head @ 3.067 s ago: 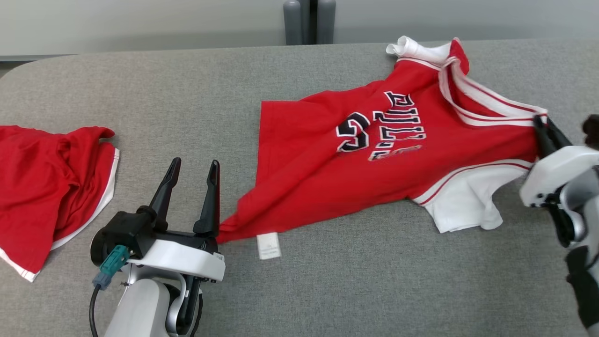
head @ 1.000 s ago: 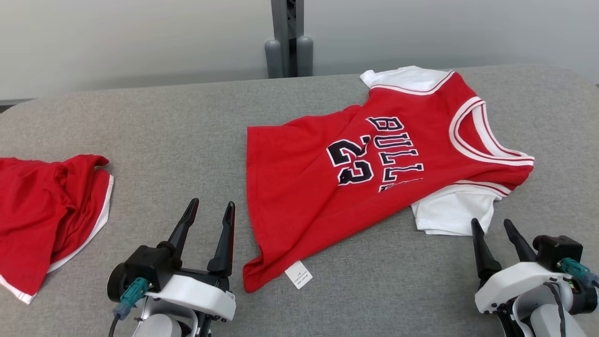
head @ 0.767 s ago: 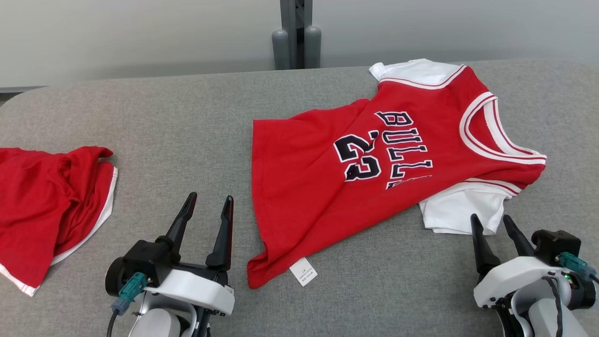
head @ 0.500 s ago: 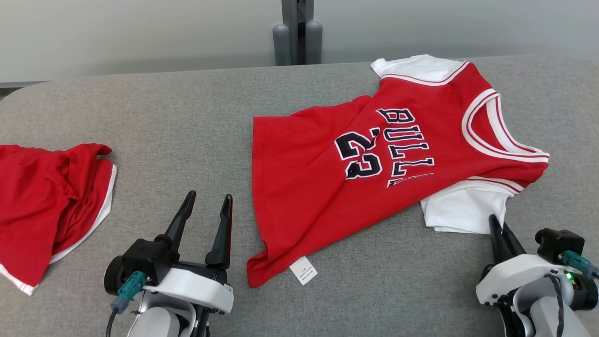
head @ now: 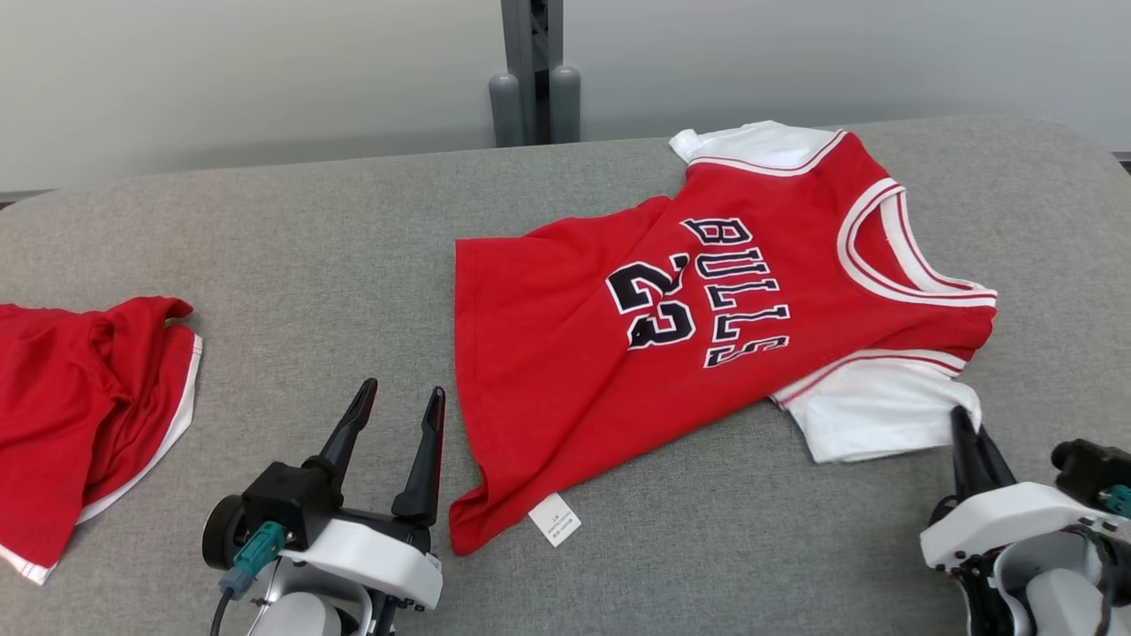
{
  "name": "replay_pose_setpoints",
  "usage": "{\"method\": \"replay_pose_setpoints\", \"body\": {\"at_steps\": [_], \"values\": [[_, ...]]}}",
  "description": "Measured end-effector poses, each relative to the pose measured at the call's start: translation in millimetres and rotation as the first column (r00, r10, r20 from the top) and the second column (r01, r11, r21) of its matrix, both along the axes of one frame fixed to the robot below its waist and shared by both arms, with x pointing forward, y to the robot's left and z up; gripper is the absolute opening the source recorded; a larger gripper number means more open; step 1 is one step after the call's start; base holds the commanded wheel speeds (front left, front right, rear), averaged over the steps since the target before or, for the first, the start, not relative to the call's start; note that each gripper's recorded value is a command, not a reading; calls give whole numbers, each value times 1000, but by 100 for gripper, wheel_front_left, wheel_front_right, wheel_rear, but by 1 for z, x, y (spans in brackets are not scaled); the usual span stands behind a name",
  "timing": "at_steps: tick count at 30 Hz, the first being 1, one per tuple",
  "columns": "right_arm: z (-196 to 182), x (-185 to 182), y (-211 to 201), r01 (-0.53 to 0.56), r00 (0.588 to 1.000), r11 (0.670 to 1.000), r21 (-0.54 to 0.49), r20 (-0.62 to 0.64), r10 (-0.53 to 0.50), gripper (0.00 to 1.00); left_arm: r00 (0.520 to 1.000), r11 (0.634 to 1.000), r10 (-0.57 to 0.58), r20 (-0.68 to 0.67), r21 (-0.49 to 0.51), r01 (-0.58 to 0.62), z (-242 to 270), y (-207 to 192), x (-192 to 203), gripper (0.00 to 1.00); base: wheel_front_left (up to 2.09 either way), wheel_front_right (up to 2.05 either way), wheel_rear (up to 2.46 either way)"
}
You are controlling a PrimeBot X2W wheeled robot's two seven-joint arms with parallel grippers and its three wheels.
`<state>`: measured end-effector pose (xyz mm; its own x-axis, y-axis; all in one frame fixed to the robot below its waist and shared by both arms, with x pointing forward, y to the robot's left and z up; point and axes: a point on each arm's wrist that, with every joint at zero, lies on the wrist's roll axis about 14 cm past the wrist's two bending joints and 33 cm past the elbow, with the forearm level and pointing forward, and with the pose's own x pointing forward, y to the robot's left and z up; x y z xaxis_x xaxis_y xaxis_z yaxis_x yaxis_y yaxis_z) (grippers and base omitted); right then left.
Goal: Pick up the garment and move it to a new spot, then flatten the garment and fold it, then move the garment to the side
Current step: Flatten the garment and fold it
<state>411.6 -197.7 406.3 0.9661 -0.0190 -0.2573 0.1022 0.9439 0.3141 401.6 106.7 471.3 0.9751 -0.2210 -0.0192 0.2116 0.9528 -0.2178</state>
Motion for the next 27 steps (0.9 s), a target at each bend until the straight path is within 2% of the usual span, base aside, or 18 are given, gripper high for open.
{"method": "replay_pose_setpoints", "body": {"at_steps": [3, 16, 21, 27], "values": [[5, -4, -13, 31, 999, 999, 18, 7, -31, 0, 1000, 1000, -17, -5, 5, 17, -2, -4, -3, 100, 0, 0, 0], [13, -36, -55, 110, 993, 993, -32, -45, -111, 0, 992, 995, -96, -84, 29, 98, -28, -19, -22, 100, 0, 0, 0], [13, -41, -62, 135, 988, 990, -47, -63, -138, 0, 984, 991, -118, -132, 52, 126, -43, -17, -28, 100, 0, 0, 0], [14, -40, -57, 119, 989, 991, -54, -78, -123, 0, 954, 979, -188, -233, 28, 200, -61, -31, -41, 100, 0, 0, 0]]}}
